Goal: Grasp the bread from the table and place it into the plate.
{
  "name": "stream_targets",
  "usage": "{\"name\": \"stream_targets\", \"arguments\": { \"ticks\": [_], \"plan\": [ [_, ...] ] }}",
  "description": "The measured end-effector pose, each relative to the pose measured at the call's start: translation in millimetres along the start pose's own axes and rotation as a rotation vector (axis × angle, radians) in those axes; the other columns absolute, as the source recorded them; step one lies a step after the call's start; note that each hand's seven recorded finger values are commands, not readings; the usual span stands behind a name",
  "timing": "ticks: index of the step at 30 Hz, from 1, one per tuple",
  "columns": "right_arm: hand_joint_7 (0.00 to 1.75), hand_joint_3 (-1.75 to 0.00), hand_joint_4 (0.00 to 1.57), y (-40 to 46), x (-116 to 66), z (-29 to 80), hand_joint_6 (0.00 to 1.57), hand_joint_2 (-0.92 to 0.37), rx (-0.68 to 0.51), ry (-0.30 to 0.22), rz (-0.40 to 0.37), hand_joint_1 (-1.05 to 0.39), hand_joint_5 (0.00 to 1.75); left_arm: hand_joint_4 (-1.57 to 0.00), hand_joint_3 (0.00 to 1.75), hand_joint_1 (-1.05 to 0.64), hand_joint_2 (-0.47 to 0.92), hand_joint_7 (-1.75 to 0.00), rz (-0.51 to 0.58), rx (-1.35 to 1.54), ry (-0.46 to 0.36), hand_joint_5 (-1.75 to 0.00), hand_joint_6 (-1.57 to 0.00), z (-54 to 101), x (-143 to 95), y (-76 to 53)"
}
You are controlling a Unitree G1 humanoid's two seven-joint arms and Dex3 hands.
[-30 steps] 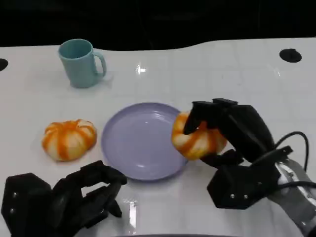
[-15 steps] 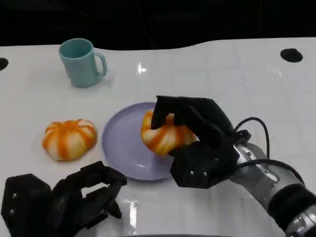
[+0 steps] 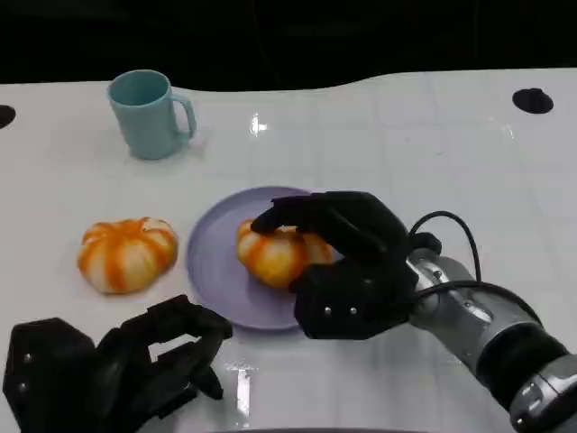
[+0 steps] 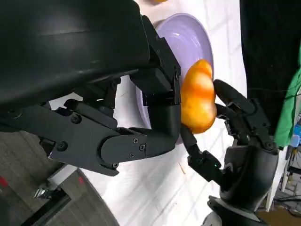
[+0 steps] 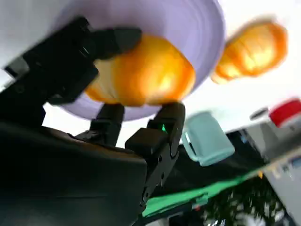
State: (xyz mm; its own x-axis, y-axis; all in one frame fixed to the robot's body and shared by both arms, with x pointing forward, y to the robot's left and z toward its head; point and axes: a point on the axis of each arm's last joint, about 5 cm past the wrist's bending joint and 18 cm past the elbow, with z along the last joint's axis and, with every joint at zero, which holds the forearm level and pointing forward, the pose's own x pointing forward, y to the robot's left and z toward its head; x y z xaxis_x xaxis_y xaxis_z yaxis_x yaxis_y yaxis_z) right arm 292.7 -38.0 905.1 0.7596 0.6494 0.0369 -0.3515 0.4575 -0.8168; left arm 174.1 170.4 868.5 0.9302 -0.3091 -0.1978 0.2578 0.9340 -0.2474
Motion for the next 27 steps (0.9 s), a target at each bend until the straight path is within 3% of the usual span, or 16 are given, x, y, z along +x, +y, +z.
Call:
{"name": "stream_targets", "arguments": {
  "ticks": [7, 15, 20, 27],
  "plan": [
    [0.0, -0.21, 0.14, -15.1, -6.2, -1.7, 0.42, -0.92, -0.054, 0.003, 0.037, -0.61, 0.36, -0.67, 0.45, -0.42, 0.88, -1.2, -0.003, 0.001, -0.001, -1.68, -0.73, 0.0, 0.1, -0.8],
    [0.04, -0.18, 0.28, -26.5, -29.7, -6.1, 0.5, -0.92, -0.014, -0.005, 0.06, -0.51, 0.45, -0.68, 0.44, -0.44, 0.87, -1.2, -0.002, 0.003, 0.0, -1.67, -0.73, -0.2, 0.4, -2.2],
    [0.06, -0.19, 0.41, -26.6, -51.5, -13.3, 0.57, -0.92, 0.127, -0.002, -0.009, -0.42, 0.53, -0.68, 0.44, -0.42, 0.88, -1.2, -0.009, 0.004, 0.001, -1.68, -0.74, -0.3, 1.0, -3.5],
    [0.17, -0.28, 0.47, -22.6, -92.0, -22.5, 0.77, -0.92, 0.439, -0.049, -0.123, -0.3, 1.04, -0.68, 0.44, -0.43, 0.88, -1.2, -0.008, 0.006, -0.002, -1.68, -0.73, 0.6, 1.2, -4.9]
  ]
}}
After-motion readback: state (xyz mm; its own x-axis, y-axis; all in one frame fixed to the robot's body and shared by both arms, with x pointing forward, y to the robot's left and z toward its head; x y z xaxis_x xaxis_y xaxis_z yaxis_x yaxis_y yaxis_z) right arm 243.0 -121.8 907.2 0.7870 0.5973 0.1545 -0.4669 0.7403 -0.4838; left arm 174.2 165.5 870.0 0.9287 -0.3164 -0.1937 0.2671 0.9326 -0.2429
